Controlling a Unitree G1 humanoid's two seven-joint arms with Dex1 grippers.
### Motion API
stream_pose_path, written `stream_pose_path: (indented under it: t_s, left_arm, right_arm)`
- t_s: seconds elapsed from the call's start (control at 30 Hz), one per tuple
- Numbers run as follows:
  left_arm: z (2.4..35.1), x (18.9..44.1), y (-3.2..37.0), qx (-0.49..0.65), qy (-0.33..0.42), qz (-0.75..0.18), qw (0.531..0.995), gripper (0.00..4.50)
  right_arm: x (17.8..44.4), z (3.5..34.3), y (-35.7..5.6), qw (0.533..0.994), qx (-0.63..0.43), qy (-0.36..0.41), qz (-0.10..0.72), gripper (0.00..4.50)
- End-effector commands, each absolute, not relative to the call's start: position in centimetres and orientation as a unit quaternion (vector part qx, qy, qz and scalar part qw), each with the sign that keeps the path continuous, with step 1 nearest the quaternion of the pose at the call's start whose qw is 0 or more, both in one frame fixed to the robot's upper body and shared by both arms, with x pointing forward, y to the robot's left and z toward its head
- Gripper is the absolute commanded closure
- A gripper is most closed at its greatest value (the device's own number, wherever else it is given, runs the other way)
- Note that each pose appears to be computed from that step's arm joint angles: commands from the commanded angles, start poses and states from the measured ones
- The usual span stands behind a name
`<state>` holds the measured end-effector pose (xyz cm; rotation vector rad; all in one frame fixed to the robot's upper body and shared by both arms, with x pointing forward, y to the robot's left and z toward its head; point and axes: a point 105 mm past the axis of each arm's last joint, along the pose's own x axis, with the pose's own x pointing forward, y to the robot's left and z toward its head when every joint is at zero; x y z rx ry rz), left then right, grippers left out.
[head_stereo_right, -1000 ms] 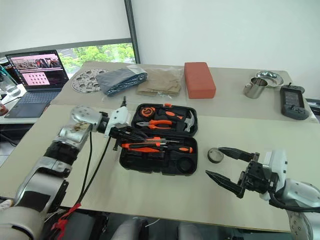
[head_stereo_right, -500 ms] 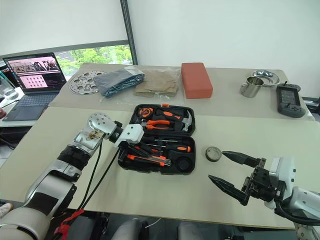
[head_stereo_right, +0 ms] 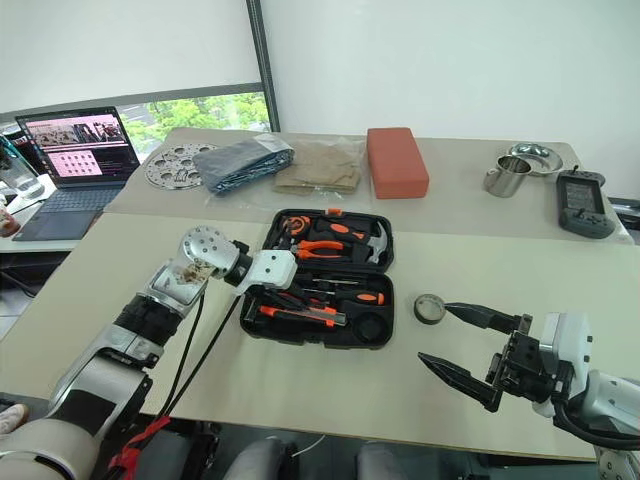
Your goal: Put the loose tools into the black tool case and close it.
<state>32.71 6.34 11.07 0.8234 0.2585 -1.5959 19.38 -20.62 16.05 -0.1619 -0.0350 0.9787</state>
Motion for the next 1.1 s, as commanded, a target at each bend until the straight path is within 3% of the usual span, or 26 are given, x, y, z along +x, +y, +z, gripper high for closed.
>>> stream_pose_path:
  t_s: [0.03,0.7,0.77,1.03,1.1]
  left_arm:
    - [9.8,31.2,6.2,0.356,0.152,-0.689,0.613,4.44]
    - [8.7,30.5,7.2,0.397,0.177,-0.68,0.591,4.44]
    - [8.7,30.5,7.1,0.396,0.175,-0.68,0.593,3.42]
    - [10.1,31.4,6.7,0.396,0.144,-0.667,0.615,0.69]
    - [10.8,31.8,6.5,0.398,0.127,-0.661,0.623,0.69]
  right_arm:
    - [19.5,16.9,-20.7,0.878,-0.093,-0.034,0.469,0.0]
    - [19.7,16.9,-20.9,0.877,-0.096,-0.037,0.47,0.0]
    - [19.7,16.9,-20.9,0.877,-0.095,-0.037,0.47,0.0]
    - [20.0,17.1,-20.5,0.876,-0.095,-0.041,0.472,0.0]
    - [20.0,17.1,-20.4,0.876,-0.095,-0.041,0.472,0.0]
